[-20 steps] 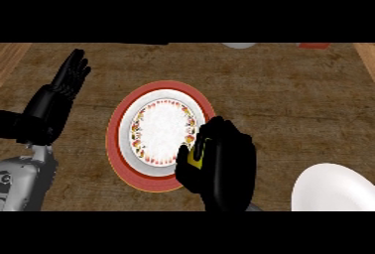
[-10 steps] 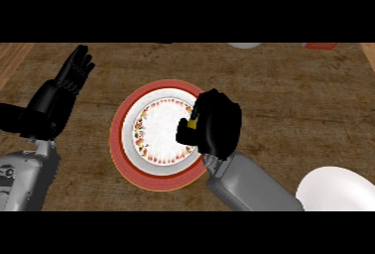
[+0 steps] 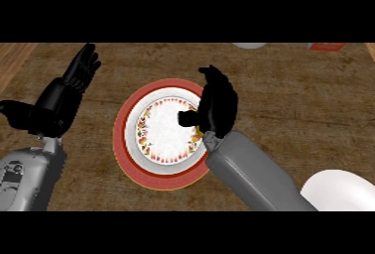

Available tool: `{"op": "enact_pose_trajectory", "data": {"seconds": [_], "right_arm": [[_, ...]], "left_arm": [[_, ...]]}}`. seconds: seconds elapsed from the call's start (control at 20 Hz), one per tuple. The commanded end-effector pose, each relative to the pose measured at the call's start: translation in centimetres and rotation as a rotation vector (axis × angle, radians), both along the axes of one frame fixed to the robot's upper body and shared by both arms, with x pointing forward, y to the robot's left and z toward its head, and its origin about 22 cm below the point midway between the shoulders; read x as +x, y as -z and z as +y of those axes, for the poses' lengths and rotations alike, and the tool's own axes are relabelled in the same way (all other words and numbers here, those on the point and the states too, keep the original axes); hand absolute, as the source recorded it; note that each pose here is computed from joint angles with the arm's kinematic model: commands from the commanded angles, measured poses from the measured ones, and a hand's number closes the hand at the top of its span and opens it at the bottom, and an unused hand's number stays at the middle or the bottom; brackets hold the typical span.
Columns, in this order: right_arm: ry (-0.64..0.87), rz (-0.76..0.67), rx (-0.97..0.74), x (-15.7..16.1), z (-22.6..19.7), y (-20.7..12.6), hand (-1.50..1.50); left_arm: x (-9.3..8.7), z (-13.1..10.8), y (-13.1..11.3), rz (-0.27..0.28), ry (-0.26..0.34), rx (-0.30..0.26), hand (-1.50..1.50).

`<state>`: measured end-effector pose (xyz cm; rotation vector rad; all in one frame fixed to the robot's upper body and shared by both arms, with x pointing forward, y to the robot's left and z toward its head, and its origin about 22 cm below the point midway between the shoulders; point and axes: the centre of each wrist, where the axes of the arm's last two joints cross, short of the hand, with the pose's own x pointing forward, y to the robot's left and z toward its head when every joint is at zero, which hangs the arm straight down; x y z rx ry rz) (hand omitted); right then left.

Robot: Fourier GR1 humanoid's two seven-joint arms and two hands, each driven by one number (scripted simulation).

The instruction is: Pick the pear from the plate and place it in the plate

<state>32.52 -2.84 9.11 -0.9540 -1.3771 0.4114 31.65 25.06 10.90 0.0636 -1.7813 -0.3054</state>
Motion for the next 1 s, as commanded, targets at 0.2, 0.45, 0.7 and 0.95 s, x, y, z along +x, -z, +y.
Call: {"op": "enact_pose_trajectory", "data": {"seconds": [0.2,0.45,0.7,0.95], "right_arm": [[0.139,-0.218,0.324,1.6,1.3,-1.9,-1.50],[0.161,-0.288,0.449,1.2,1.6,-1.6,-1.50],[0.197,-0.324,0.516,-0.7,0.5,0.2,-1.50],[0.198,-0.344,0.560,-5.6,-1.4,1.7,-1.50]], "left_arm": [[0.4,-0.3,0.2,0.021,-0.002,-0.016,0.00],[0.3,1.2,-0.6,0.040,-0.033,0.007,0.00],[-0.9,1.4,1.3,0.046,-0.085,-0.004,0.00],[-2.3,5.1,0.4,0.036,-0.131,-0.005,0.00]]}}
